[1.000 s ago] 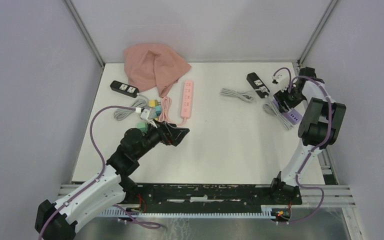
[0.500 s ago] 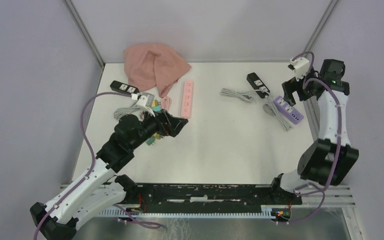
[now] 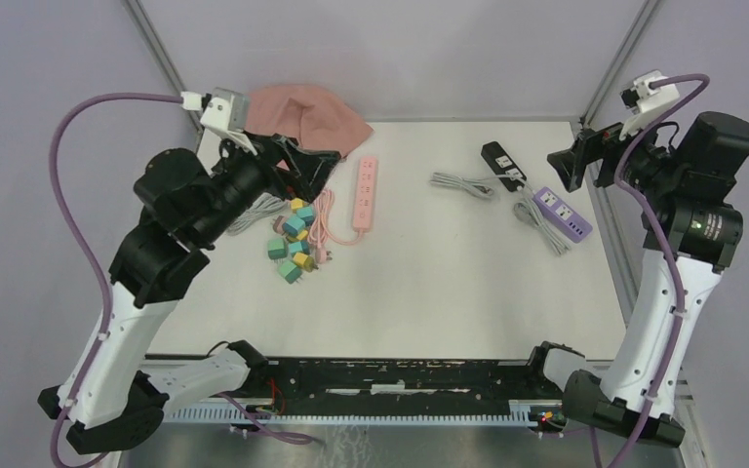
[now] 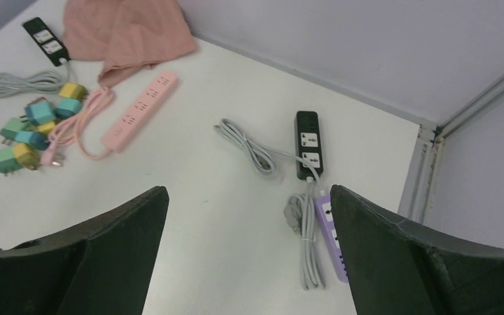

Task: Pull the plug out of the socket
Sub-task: Move the socket to the center of the board, then reset both arms

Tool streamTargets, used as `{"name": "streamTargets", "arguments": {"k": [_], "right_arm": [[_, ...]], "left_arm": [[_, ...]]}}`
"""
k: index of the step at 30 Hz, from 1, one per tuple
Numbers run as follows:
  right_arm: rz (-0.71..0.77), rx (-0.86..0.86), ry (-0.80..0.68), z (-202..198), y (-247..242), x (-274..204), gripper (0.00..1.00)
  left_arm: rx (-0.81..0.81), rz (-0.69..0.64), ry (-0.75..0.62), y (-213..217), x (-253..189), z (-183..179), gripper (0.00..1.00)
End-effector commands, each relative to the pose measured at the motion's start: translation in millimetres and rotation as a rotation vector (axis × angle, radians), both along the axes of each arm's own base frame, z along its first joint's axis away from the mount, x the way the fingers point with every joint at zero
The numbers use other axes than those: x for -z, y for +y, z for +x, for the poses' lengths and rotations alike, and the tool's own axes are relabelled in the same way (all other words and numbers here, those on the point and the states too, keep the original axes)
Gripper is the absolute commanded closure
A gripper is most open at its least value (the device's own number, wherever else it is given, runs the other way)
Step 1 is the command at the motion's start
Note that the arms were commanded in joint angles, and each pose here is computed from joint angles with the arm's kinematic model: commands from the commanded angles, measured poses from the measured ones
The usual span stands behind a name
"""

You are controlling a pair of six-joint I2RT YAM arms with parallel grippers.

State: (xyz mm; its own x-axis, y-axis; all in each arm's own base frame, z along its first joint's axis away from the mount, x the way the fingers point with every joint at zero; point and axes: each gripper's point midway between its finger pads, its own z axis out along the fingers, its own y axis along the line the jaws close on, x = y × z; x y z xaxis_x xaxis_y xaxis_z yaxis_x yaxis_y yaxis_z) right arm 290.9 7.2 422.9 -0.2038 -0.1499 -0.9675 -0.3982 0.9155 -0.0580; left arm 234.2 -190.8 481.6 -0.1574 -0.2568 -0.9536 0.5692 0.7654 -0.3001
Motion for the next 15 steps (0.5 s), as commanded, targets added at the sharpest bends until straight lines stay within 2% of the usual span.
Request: {"name": "streamTargets", "arguments": {"k": [1,7,10,15], "right_arm": [[0.125,-0.089,-0.057,-46,38,-47,0.01],[0.312,0.028,-0.101,-66,43,-94,0.01],[0.341,0.078,-0.141,-77,42,-115,0.01],[0.307,0.126,-0.221,-100,41,-136,0.01]], "left_arm": [[-0.025,0.066,-0.053,18,-24,-11,0.0],[-0.011,0.037,-0.107,27,-46,-27,0.01],[0.011,0.023,-0.127,26,-53,-32,0.0],[0.046,-0.019,-0.163,23,-63,-40,0.0]]}}
